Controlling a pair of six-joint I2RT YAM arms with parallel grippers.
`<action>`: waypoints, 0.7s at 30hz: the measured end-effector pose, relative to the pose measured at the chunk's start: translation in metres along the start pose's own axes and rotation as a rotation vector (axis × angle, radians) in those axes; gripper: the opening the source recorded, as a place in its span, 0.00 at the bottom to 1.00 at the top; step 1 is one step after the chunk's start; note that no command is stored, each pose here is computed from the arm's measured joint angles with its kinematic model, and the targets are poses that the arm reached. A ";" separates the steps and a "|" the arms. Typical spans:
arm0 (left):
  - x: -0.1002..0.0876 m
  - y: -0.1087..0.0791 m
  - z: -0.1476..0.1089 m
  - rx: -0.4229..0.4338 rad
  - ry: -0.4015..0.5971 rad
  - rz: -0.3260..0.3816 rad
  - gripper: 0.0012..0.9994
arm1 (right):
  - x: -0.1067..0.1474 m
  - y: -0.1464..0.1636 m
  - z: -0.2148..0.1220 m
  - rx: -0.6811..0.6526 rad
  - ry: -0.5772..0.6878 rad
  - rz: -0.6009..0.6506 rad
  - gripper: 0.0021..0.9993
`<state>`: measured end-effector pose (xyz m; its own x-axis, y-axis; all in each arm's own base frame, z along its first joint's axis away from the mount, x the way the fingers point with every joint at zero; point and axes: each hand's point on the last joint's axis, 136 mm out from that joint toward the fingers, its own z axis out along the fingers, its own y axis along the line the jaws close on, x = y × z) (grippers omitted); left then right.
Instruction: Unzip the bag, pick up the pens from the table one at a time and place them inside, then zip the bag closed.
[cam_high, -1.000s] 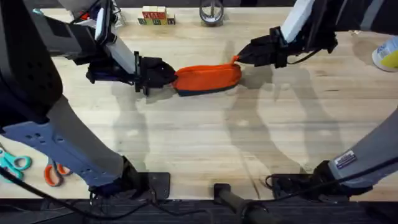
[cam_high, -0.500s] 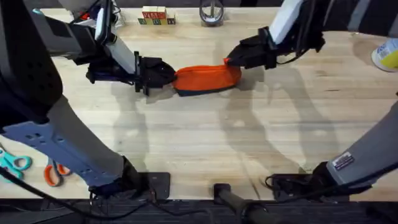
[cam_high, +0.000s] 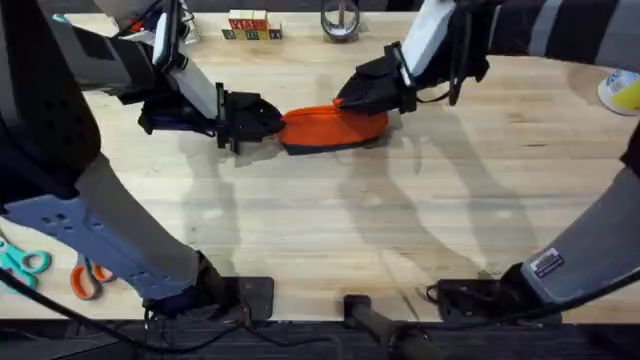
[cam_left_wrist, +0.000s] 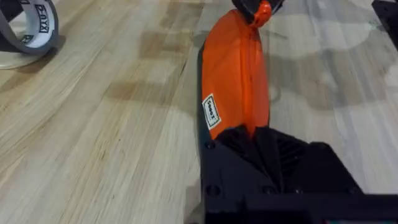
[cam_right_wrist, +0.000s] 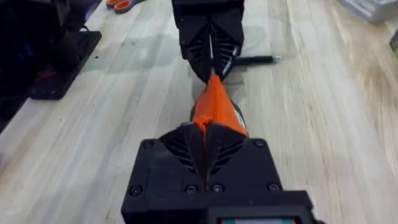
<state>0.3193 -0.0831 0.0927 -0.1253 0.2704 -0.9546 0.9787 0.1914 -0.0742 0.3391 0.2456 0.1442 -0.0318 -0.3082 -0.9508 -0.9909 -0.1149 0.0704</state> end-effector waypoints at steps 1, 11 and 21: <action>0.000 0.000 0.000 0.000 0.000 0.000 0.04 | -0.001 0.000 0.002 -0.004 0.000 -0.010 0.03; 0.000 0.000 0.000 0.000 0.000 0.000 0.04 | -0.010 0.011 0.030 -0.062 0.000 -0.083 0.03; 0.000 0.000 0.000 0.001 0.000 0.001 0.04 | -0.015 0.021 0.054 -0.105 0.019 -0.145 0.03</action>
<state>0.3192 -0.0834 0.0926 -0.1248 0.2709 -0.9545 0.9789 0.1906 -0.0739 0.3112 0.2989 0.1439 0.1137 -0.2990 -0.9475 -0.9658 -0.2568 -0.0348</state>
